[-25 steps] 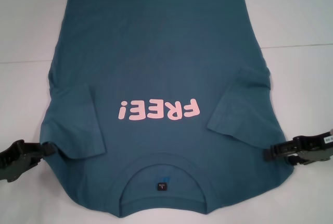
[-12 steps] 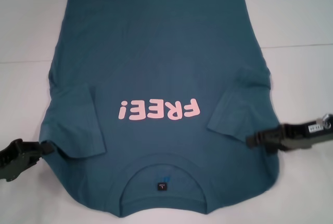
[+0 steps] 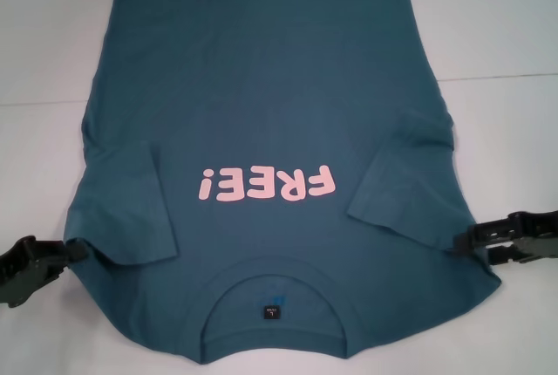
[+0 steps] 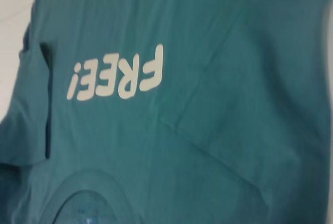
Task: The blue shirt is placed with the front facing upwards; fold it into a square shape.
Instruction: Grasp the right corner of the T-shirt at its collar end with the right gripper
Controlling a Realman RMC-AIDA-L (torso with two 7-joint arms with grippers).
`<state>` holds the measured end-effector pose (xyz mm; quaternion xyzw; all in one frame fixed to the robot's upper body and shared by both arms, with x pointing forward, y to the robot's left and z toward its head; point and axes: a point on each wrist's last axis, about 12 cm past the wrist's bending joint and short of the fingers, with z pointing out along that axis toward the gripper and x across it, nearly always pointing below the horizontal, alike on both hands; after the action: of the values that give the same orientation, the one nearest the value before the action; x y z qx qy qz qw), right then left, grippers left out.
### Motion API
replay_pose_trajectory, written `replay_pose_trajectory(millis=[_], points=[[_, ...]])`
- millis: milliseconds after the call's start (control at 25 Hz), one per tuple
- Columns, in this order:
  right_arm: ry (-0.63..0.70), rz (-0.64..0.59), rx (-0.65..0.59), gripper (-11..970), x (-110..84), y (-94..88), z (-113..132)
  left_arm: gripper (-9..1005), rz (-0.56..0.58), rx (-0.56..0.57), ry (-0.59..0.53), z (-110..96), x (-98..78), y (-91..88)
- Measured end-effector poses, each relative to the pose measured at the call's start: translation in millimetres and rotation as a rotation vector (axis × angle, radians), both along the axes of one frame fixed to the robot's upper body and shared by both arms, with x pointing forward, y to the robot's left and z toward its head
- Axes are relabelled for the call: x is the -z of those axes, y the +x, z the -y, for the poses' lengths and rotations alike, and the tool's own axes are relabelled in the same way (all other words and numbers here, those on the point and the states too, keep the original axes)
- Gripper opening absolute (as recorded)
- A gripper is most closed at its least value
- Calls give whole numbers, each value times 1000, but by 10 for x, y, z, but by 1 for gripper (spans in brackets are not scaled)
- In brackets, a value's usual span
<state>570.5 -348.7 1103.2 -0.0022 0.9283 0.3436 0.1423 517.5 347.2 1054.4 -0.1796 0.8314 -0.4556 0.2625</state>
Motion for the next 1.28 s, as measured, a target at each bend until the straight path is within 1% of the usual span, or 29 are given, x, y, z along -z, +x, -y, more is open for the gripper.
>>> replay_pose_trajectory(millis=[160, 400, 760, 1080, 1280], points=[[-4, 3, 11, 895, -40, -46, 87, 46, 0, 0, 0, 1, 1, 0], [-49, -40, 6, 894, 5, -96, 142, 48, 0, 0, 0, 2, 0, 1], [-48, -45, -3, 890, 39, -79, 65, 46, 0, -4, -1, -1, 4, 0], [-59, -64, -19, 886, 136, -51, -50, 47, 0, -10, -4, -6, 5, -2], [-56, -60, -26, 883, 141, -29, -103, 48, -1, -16, -1, -14, 13, -4]])
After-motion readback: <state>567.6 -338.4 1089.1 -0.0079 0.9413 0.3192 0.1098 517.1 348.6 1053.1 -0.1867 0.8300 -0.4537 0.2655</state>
